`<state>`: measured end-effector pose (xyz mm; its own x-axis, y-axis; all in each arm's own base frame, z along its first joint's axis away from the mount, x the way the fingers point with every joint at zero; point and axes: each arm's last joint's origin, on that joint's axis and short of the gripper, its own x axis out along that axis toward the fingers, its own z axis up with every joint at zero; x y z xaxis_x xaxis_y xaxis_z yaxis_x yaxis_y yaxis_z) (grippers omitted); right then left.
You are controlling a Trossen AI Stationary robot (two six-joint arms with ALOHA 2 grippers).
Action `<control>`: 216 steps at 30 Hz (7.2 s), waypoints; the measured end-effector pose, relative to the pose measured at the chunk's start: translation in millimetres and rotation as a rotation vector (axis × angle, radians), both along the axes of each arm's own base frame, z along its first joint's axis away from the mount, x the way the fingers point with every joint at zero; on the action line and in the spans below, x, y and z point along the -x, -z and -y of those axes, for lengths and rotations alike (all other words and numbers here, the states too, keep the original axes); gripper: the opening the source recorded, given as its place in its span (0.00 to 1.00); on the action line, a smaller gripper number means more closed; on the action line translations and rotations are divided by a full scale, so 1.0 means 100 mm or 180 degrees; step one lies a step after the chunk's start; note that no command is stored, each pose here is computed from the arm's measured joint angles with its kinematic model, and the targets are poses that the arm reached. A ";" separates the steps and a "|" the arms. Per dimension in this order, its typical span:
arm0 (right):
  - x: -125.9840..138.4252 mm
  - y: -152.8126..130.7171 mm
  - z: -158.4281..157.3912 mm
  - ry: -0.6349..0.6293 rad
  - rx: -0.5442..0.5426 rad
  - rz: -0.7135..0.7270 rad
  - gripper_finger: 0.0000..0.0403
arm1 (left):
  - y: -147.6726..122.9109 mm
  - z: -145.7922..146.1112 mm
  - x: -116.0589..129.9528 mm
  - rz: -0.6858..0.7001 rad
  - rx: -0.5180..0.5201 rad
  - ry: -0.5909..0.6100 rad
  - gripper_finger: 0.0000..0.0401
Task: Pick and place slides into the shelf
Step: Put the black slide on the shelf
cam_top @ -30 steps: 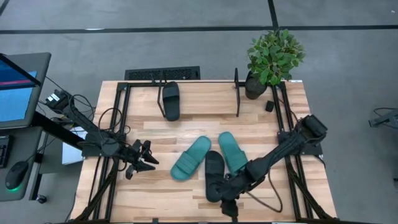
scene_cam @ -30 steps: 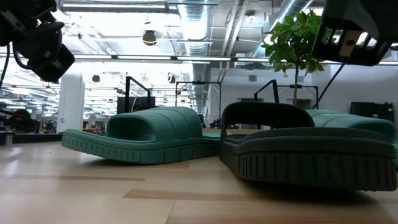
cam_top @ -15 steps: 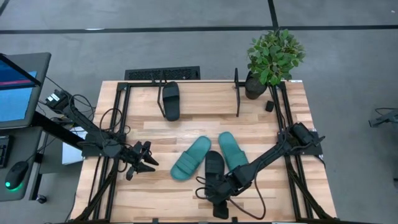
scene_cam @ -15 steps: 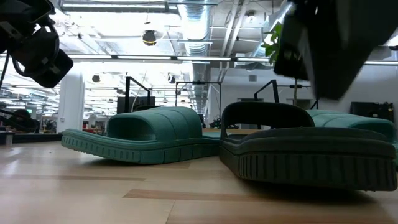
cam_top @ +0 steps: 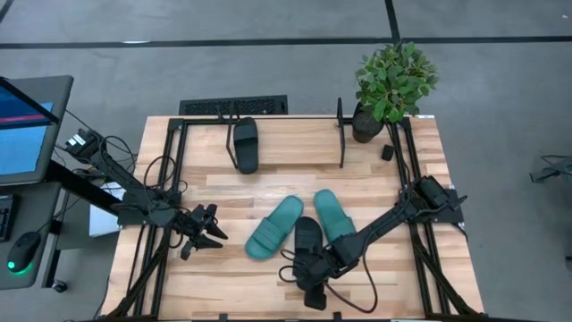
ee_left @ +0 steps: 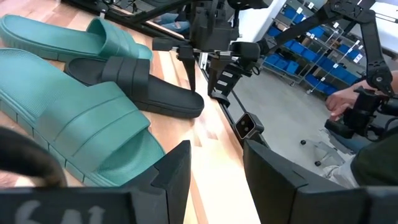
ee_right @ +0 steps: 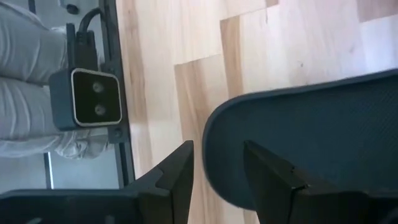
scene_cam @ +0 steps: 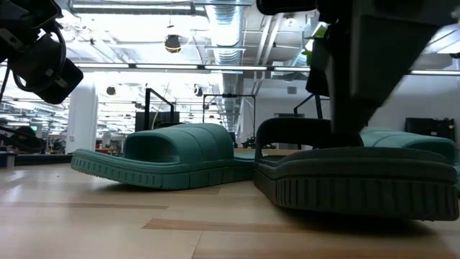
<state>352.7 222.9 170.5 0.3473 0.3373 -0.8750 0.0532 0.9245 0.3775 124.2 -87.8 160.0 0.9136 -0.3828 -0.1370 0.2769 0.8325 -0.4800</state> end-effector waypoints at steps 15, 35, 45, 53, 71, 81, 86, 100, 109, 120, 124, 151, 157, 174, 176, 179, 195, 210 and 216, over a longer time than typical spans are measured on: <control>0.03 0.00 -0.05 -0.0067 0.0007 0.0023 0.32 | 0.01 0.00 0.00 -0.0016 -0.0011 -0.0002 0.34; 0.10 0.02 -0.10 -0.0150 0.0385 0.0112 0.32 | 0.01 0.00 0.00 -0.0018 -0.0012 -0.0003 0.34; 0.15 0.02 -0.17 -0.0264 0.0385 0.0159 0.32 | 0.01 0.00 0.00 -0.0018 -0.0012 -0.0003 0.34; 0.15 0.02 -0.18 -0.0348 0.0420 0.0187 0.31 | 0.01 0.00 0.00 -0.0018 -0.0011 -0.0004 0.34; 0.08 0.48 -0.30 -0.0451 0.0583 0.0075 0.30 | 0.01 0.00 0.00 -0.0089 0.0054 0.0054 0.34; 0.05 0.49 -0.25 -0.0580 0.0673 0.0115 0.30 | 0.02 0.00 0.01 -0.0108 0.0039 0.0065 0.34; 0.02 0.50 -0.19 -0.0492 0.0653 0.0079 0.25 | 0.02 0.00 0.01 -0.0107 0.0039 0.0059 0.34; -0.01 0.47 -0.12 0.0168 0.0316 -0.0223 0.01 | 0.04 -0.01 0.00 -0.0135 -0.0019 -0.0117 0.34; 0.01 0.27 -0.22 0.0247 0.0490 -0.0362 0.00 | 0.06 -0.01 0.01 -0.0223 -0.0002 -0.0119 0.34; 0.05 0.01 -0.18 0.0303 0.0962 -0.0691 0.00 | 0.06 -0.02 0.01 -0.0223 0.0004 -0.0120 0.34; 0.09 -0.05 -0.22 0.0276 0.1056 -0.0685 0.00 | 0.06 -0.02 0.01 -0.0246 0.0062 -0.0131 0.34; 0.07 -1.03 -0.23 0.0536 0.1645 -0.0148 0.00 | 0.36 -0.09 0.10 -0.1141 -0.0524 -0.0202 0.34; 0.01 -1.14 -0.09 0.0546 0.1772 -0.0173 0.00 | 0.44 -0.13 0.15 -0.1402 -0.0742 -0.0218 0.34; 0.04 -1.66 0.09 0.0631 0.2034 0.0145 0.00 | 0.52 -0.16 0.20 -0.1645 -0.0946 -0.0234 0.34; 0.03 -1.70 0.11 0.0581 0.2036 0.0176 0.00 | 0.52 -0.16 0.20 -0.1645 -0.0945 -0.0234 0.34; 0.00 -1.76 0.17 0.0509 0.2044 0.0232 0.00 | 0.52 -0.16 0.20 -0.1645 -0.0945 -0.0234 0.34; -0.32 -1.76 0.85 0.0078 0.2454 0.0022 0.00 | 0.52 -0.17 0.20 -0.1662 -0.0960 -0.0235 0.34; -0.67 -1.81 1.61 -0.0352 0.2805 0.0245 0.00 | 0.52 -0.17 0.20 -0.1662 -0.0960 -0.0235 0.34; -0.76 -1.83 1.87 -0.0453 0.2937 0.0303 0.00 | 0.52 -0.17 0.20 -0.1662 -0.0961 -0.0236 0.34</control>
<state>428.2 35.5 353.9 0.4399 -0.4309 -0.7879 -0.0770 0.8560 -0.5112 104.1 -71.0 107.9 0.7192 -0.1952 -0.6669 0.0045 0.9610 -0.2765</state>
